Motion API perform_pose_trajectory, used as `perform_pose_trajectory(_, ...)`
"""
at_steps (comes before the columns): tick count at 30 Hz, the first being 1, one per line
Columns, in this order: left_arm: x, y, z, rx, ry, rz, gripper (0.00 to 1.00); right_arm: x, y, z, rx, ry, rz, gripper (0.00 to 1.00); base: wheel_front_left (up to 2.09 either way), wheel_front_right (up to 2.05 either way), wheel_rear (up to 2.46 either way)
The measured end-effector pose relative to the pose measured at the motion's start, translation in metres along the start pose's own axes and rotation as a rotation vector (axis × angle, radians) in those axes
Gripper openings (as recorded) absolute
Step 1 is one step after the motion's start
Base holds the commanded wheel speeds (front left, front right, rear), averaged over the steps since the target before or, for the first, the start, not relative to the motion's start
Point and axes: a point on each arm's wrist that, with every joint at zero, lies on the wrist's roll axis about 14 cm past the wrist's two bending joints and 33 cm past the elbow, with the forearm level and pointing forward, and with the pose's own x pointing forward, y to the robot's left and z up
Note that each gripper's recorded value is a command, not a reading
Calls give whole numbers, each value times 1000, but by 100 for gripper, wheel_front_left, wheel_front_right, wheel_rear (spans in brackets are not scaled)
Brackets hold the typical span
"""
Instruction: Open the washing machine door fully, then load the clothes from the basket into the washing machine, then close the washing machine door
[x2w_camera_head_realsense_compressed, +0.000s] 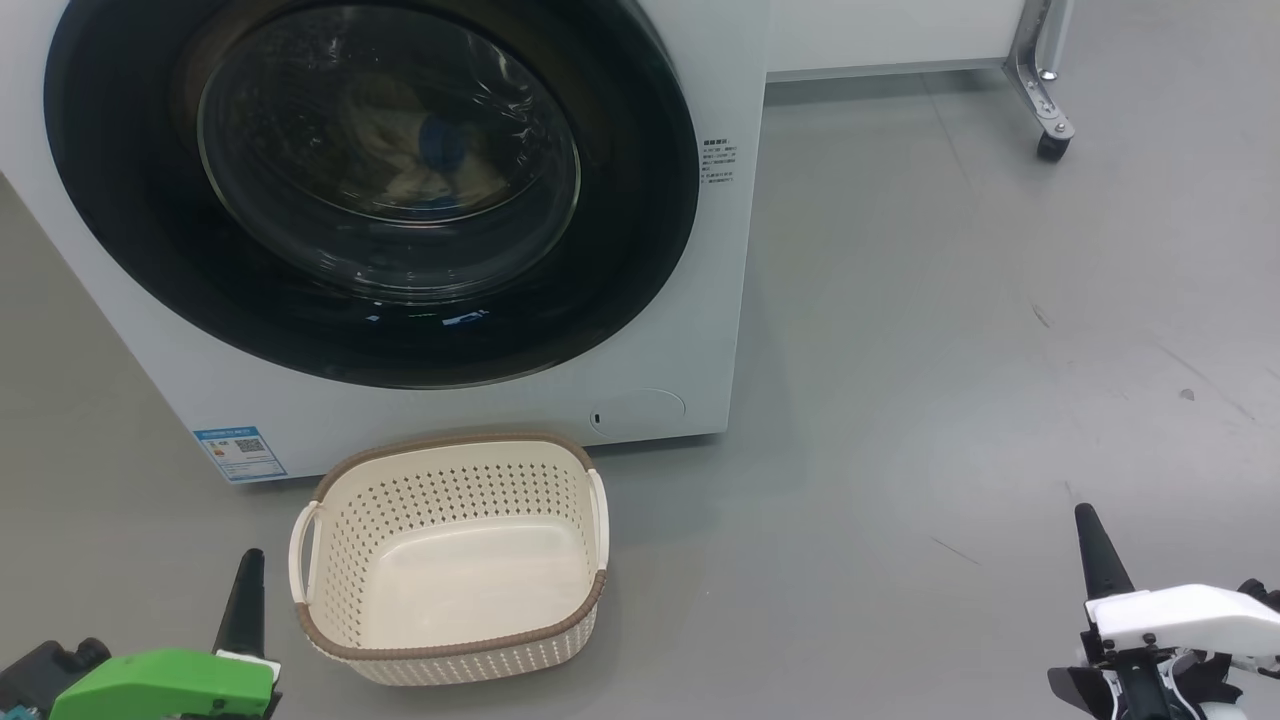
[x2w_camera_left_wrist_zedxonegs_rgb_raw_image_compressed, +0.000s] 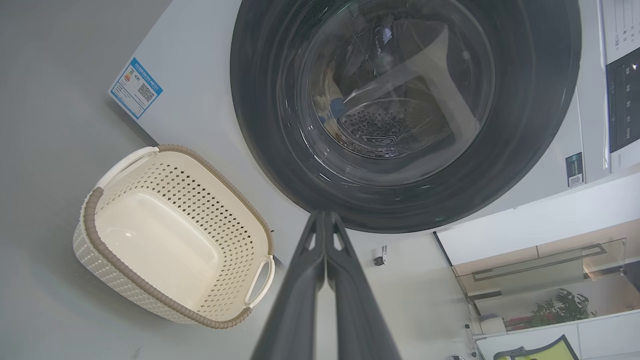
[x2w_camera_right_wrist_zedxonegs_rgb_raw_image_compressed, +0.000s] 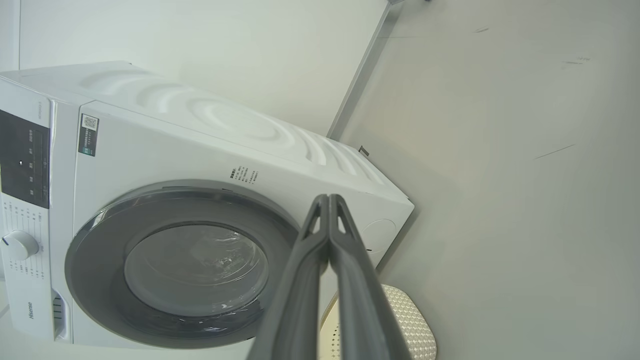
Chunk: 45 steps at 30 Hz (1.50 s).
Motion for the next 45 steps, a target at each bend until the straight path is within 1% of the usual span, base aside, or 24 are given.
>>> perform_pose_trajectory(15, 10, -12, 4, -187, 12, -43, 0, 6, 3, 13, 200, -21, 18, 0, 0, 0, 0)
perform_pose_trajectory(22, 15, -16, 4, -280, 20, -60, 0, 11, 10, 21, 293, -37, 49, 0, 0, 0, 0)
perform_pose_trajectory(27, 17, -19, 4, -342, 26, -72, 0, 11, 7, 26, 355, -47, 50, 0, 0, 0, 0)
perform_pose_trajectory(32, 19, -21, 6, -347, 21, -80, 0, 14, 12, 27, 359, -42, 64, 0, 0, 0, 0)
perform_pose_trajectory(45, 19, -21, 6, -348, 22, -80, 0, 14, 11, 27, 359, -43, 61, 0, 0, 0, 0)
